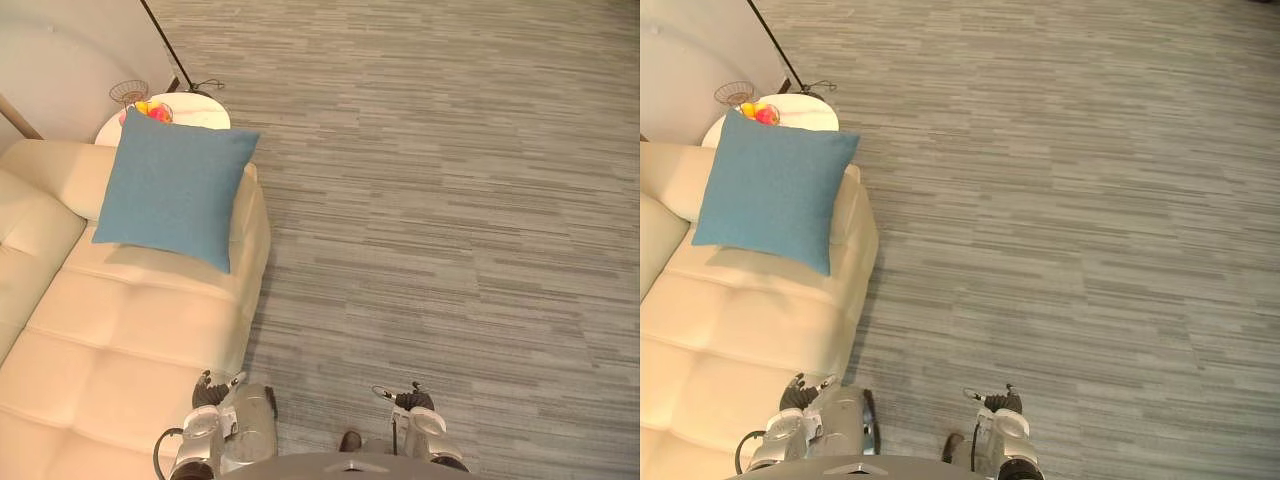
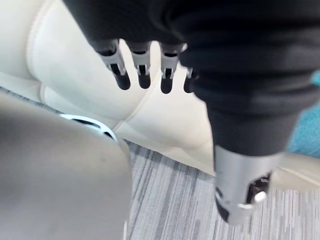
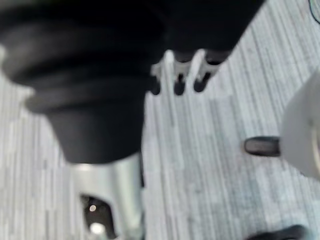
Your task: Pick up cushions and gather them together orderly.
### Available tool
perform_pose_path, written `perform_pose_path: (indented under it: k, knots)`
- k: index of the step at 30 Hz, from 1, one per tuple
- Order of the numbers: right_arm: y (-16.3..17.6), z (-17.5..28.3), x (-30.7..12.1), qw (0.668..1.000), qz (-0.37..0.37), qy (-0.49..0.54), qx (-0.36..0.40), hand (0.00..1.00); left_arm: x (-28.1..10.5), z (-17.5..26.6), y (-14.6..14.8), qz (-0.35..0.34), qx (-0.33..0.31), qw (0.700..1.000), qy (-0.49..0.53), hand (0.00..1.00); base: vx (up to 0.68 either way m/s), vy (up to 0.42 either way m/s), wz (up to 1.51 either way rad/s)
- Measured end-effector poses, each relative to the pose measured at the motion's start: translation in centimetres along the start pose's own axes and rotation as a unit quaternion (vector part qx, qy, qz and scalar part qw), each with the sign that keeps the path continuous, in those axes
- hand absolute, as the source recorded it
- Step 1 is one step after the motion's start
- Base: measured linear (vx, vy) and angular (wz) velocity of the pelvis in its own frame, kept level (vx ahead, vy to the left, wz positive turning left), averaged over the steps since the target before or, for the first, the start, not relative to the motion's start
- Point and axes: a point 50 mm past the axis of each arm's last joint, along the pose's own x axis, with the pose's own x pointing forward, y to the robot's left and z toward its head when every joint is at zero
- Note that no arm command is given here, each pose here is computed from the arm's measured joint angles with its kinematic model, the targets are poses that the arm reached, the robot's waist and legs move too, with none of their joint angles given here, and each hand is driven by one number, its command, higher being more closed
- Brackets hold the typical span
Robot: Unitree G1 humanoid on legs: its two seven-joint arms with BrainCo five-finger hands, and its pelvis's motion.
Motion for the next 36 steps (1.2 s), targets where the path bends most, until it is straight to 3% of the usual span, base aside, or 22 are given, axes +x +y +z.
perform_pose_path:
  k: [11, 23, 36]
  knots:
    - [0.6, -0.5, -0.6, 1.000, 0.009, -0.006, -0.017, 0.00, 0.2, -1.1, 1.0, -0.002, 0.048, 0.999, 0.027, 0.00, 0.47, 0.188, 0.02]
    - [-2.2, -0.7, 0.0, 0.999, -0.031, 0.003, -0.008, 0.00, -0.1, -2.4, 0.1, -0.006, 0.031, 0.998, 0.056, 0.00, 0.34, -0.229, 0.49]
    - [-0.9, -2.2, -0.3, 0.999, -0.014, 0.034, -0.017, 0.00, 0.0, -1.9, 1.0, 0.008, 0.015, 0.999, 0.045, 0.00, 0.15, -0.023, 0.57]
